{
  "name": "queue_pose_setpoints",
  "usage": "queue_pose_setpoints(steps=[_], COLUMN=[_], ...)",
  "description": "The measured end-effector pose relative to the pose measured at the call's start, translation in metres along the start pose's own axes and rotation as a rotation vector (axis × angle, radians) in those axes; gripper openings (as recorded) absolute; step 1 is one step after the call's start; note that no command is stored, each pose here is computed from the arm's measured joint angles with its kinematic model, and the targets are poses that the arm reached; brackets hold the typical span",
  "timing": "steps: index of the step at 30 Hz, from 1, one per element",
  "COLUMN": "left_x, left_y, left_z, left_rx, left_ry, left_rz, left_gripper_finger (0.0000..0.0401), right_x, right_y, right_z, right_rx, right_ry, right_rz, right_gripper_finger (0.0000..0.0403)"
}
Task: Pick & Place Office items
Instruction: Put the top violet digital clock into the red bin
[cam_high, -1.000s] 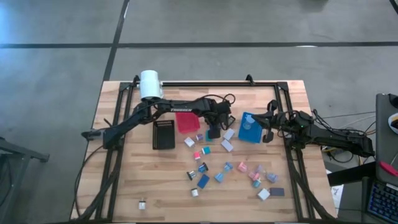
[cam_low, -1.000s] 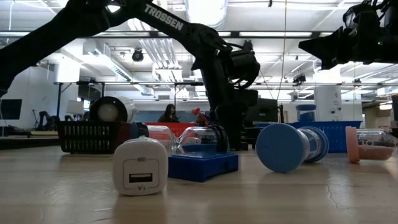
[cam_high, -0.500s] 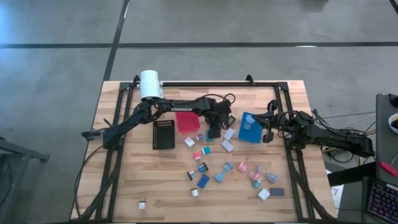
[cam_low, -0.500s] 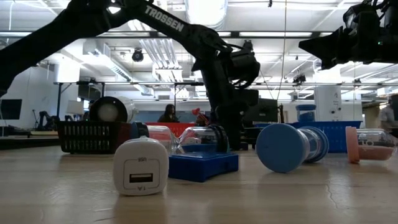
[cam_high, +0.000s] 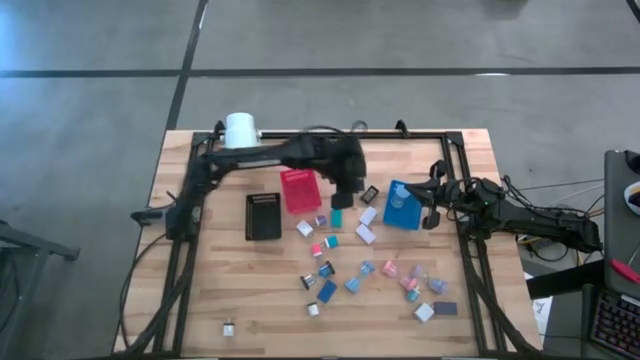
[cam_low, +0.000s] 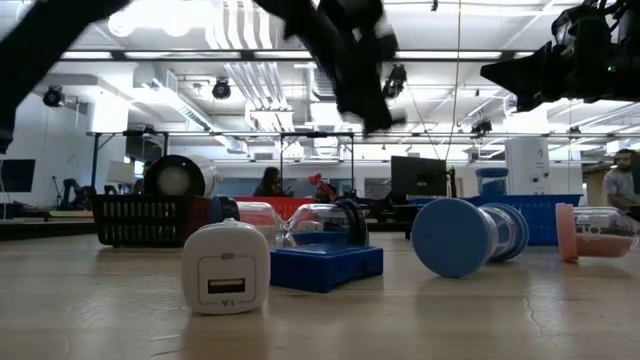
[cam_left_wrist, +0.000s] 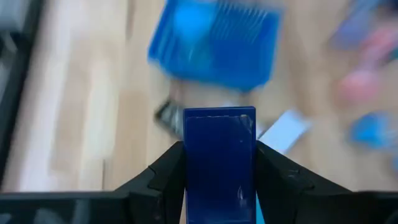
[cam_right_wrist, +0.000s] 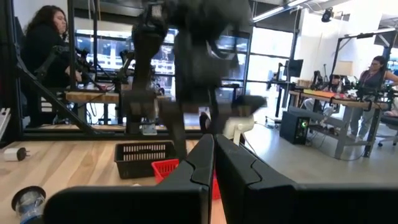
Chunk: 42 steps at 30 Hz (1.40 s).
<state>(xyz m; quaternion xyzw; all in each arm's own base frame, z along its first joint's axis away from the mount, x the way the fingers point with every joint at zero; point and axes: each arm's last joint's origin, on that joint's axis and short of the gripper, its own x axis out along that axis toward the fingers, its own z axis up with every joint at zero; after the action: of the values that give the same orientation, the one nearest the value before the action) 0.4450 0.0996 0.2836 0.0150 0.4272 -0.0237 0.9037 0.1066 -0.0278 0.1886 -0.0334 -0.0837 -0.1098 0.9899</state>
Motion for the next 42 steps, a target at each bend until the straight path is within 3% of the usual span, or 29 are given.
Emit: queue_pose_setpoints(steps=[5,12,16,23,33,42], left_x=[-0.072,-0.137,-0.150,-0.156,-0.153,-0.144], left_y=[-0.019,-0.047,-0.065,-0.087,-0.099,-0.100], left_z=[-0.016,-0.108,-0.166,-0.246,-0.295,-0.306], left_rx=[0.048,0.028,-0.120,-0.149,-0.117,-0.120], left_ry=[-0.255,-0.543,-0.672,-0.865,-0.973,-0.958], left_rz=[-0.004,0.025,0.040,0.082,0.032,0.040], left_gripper_finger=[0.0151,0.0150,0.0151,0.0150,0.0150,0.0150], right_x=[0.000,0.000,0.000,0.001,0.001,0.001], right_y=[0.000,0.000,0.000,-0.002,-0.002,-0.001], right_z=[0.000,-0.001,-0.001,-0.003,-0.003,-0.003], right_rx=[0.011,0.041,0.071,0.090,0.093,0.090], right_ry=[0.002,0.009,0.015,0.026,0.030,0.030], right_rz=[0.000,0.000,-0.012,-0.053,-0.052,-0.052], right_gripper_finger=[0.0013,0.0013,0.0013,0.0013,0.0013,0.0013])
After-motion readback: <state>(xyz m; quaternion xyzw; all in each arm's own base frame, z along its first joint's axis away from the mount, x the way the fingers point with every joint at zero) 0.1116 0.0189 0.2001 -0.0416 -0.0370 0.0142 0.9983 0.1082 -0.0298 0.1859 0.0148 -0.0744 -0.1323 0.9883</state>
